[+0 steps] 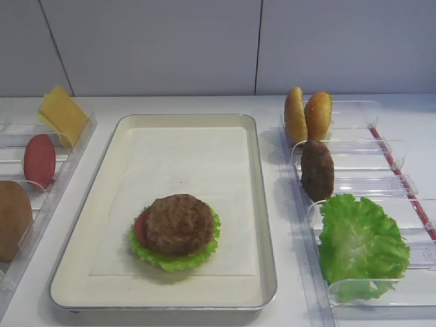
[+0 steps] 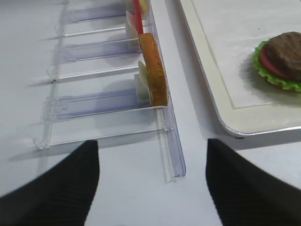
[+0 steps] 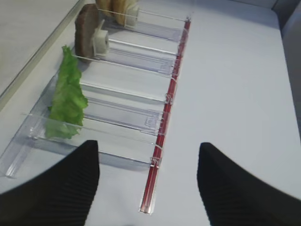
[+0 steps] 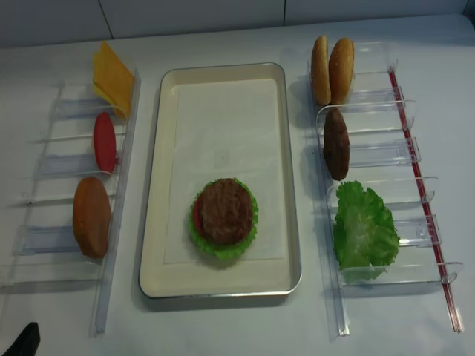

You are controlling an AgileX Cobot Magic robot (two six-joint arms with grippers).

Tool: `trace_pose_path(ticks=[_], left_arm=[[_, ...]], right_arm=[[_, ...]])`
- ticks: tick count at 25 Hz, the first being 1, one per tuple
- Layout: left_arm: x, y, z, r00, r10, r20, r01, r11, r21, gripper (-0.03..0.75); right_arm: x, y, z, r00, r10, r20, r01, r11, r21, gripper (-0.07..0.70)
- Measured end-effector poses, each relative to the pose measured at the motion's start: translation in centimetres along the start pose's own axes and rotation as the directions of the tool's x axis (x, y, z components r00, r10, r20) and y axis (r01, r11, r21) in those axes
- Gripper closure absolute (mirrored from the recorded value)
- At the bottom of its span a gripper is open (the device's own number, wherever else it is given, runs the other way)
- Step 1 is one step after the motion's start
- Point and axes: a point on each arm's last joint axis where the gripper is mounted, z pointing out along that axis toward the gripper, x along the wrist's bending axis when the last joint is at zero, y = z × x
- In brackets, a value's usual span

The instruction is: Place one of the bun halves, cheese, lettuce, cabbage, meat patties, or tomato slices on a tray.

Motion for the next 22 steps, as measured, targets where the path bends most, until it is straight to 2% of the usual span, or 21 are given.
trace_pose_path(ticks=[8,15,22], left_arm=[[0.00,0.00,0.00,1.000,0.000,0.000,0.000,1.000,0.000,0.276],[0.00,0.00,0.00,1.000,0.000,0.000,0.000,1.000,0.000,0.276],[0.00,0.00,0.00,1.000,0.000,0.000,0.000,1.000,0.000,0.276]], right_arm=[[0.14,-0.05,-0.09,0.987,0.087,0.138,-0.089,0.996,0.003,0.154],[0.20,-0.06,-0.12,0.973,0.123,0.195,-0.125,0.992,0.001,0.154],[0.20,-0.07,-0.13,0.969,0.131,0.211,-0.134,0.991,0.000,0.160]])
